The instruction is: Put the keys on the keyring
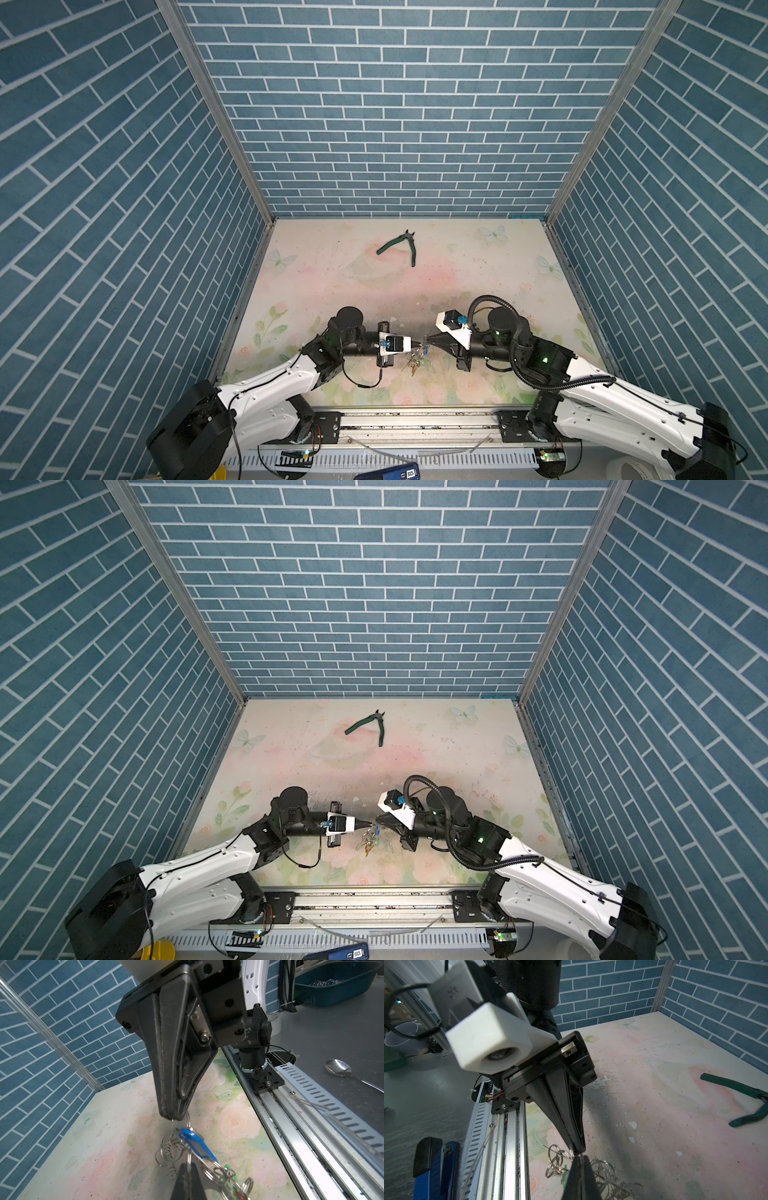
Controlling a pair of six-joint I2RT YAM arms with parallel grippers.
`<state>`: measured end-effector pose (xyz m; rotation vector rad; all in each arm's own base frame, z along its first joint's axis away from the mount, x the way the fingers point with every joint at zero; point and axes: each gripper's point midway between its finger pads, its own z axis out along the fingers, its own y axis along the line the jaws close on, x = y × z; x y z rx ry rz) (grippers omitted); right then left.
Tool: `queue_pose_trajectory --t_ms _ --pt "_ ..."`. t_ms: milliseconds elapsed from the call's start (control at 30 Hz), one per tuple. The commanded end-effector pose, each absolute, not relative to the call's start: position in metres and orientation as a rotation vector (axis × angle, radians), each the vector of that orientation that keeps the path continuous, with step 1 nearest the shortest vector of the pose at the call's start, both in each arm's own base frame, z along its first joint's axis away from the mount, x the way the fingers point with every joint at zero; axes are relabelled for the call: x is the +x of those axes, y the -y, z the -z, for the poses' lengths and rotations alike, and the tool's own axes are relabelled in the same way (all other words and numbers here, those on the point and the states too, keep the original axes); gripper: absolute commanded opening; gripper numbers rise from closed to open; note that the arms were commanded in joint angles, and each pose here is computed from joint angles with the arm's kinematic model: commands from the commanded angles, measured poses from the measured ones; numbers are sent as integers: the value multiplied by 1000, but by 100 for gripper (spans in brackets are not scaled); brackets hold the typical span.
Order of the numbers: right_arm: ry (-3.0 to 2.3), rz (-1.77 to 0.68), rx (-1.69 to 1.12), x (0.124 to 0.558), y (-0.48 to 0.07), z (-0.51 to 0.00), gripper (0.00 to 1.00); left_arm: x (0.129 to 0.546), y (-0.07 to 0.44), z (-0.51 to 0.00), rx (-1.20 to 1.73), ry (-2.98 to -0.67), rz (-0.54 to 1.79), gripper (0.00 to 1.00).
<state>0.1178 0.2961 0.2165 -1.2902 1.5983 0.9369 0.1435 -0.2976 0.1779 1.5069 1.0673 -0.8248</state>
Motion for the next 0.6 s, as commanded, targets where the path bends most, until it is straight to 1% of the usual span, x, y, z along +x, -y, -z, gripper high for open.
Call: queue_pose_trajectory --t_ms 0,567 --pt "-1492 -946 -1321 115 -303 -241 0 135 297 -163 1548 -1136 895 0" --pt "-1489 -967 -1334 112 -306 -242 0 134 299 -162 1552 -1154 925 0"
